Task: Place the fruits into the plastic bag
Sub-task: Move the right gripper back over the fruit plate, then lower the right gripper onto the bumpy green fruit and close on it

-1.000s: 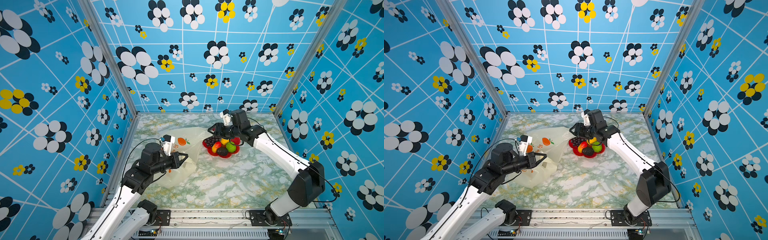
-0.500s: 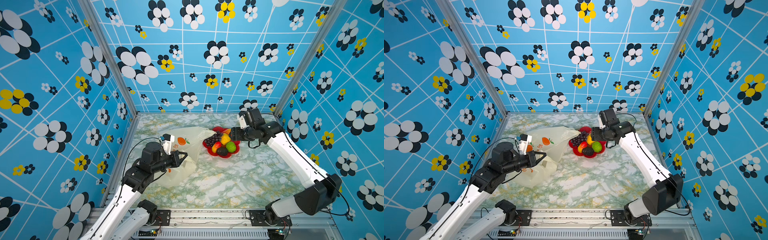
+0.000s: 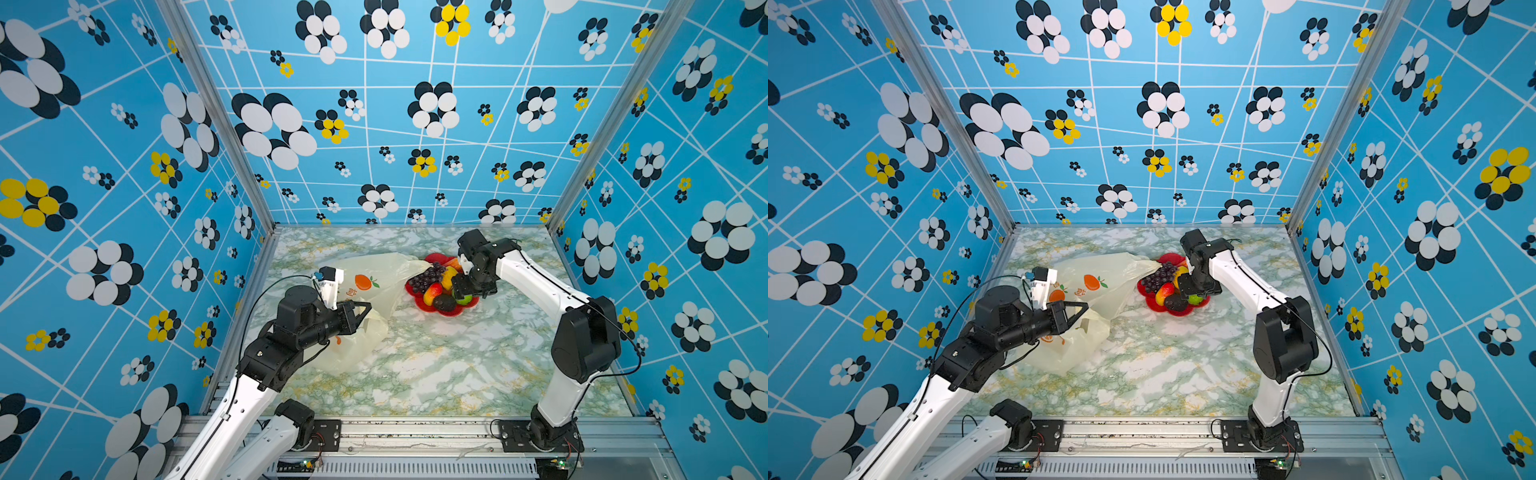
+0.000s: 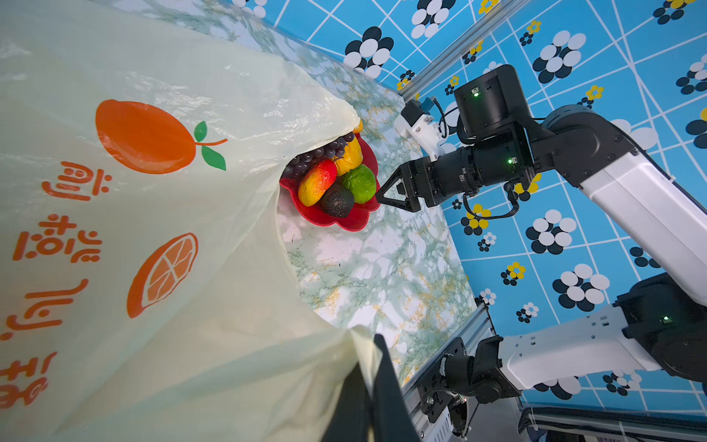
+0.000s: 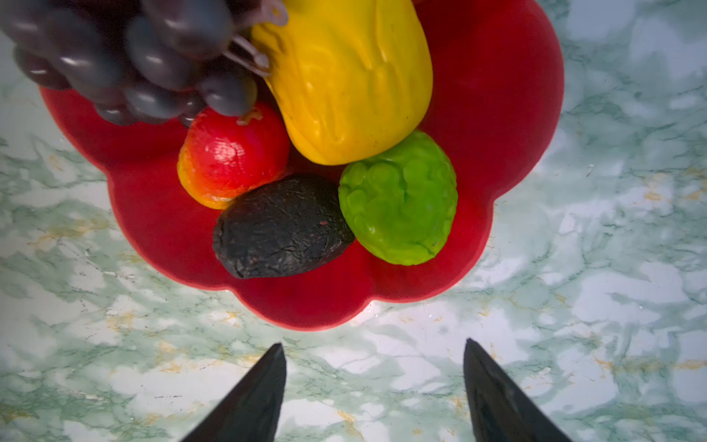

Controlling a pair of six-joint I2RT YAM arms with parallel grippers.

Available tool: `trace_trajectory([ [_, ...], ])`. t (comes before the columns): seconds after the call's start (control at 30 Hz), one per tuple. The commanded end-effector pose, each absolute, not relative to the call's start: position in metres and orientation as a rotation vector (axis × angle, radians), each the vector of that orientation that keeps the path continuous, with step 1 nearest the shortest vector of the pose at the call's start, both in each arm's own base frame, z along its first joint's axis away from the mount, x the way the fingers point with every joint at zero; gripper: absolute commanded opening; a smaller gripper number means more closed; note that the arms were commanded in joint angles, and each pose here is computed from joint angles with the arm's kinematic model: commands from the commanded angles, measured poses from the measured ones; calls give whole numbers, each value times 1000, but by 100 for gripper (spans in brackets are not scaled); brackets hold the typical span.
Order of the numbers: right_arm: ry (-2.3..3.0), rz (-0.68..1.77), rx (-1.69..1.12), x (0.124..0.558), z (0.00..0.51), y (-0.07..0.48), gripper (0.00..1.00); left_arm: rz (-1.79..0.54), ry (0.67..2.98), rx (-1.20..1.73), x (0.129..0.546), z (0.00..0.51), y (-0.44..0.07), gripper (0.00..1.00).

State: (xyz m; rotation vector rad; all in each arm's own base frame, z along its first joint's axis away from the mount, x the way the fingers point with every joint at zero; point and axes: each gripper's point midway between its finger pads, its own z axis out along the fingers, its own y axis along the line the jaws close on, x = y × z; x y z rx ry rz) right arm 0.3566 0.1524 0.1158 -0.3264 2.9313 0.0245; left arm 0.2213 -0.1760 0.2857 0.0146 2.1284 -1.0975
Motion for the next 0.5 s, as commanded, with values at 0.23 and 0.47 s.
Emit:
trace_trajectory([
  [0.23, 2945, -25, -337, 375, 92, 149, 74, -1082, 2084, 30, 224, 304, -173, 0],
  [0.47, 2968, -10, -319, 385, 74, 147, 74, -1098, 2078, 24, 225, 309, -175, 0],
])
